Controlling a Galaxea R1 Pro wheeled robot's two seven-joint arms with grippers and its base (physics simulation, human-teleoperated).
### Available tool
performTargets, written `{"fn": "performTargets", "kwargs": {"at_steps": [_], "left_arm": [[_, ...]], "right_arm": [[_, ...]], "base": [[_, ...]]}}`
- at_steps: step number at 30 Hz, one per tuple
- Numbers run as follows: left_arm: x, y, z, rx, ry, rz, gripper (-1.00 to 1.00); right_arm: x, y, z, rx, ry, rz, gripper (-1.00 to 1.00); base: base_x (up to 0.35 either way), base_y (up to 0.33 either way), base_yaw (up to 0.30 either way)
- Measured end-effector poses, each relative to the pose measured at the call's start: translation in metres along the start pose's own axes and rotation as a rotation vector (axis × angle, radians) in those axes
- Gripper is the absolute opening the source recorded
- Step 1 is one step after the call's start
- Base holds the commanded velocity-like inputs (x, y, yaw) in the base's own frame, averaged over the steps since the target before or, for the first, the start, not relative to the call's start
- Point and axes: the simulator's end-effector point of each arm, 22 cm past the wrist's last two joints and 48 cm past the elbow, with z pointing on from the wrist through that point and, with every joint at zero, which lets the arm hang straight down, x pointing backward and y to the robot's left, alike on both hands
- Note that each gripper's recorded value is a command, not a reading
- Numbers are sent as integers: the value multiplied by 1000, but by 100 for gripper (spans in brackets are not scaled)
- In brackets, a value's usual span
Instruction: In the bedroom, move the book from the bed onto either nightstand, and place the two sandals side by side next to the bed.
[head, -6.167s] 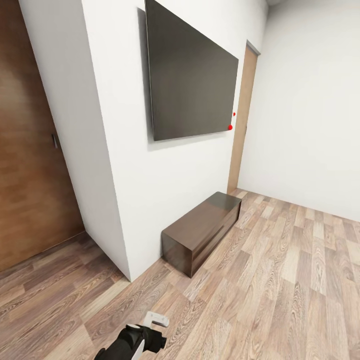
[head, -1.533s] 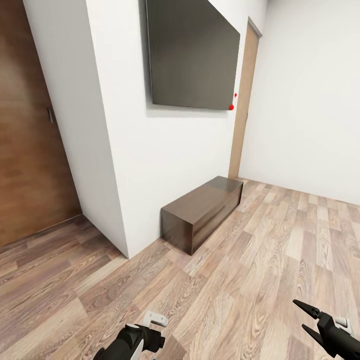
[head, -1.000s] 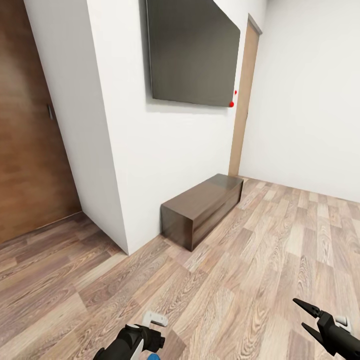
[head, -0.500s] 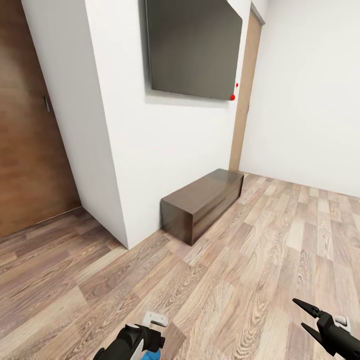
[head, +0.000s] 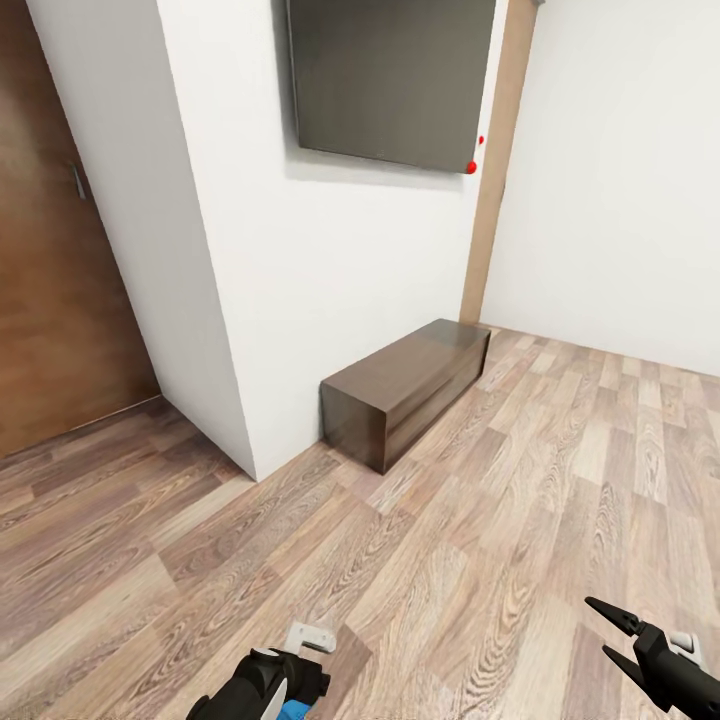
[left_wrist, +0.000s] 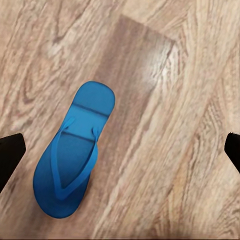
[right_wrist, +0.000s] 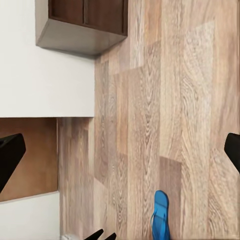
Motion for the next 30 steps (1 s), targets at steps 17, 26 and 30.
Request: {"fn": "performTargets", "kwargs": {"at_steps": [17,26,30], "left_arm": [[28,-3,20,15,66,-12,100],[43,-5,30,23,101,-19,100],[50,-5,34,26,116,-22,100]], "right_arm": [[9,-27,9,59,27,26,100],[14,-42,13,90,41,40,100],[16,-48,14,103,47,46,100]], "base": [[0,0,0],[0,0,0],[0,0,0]]}}
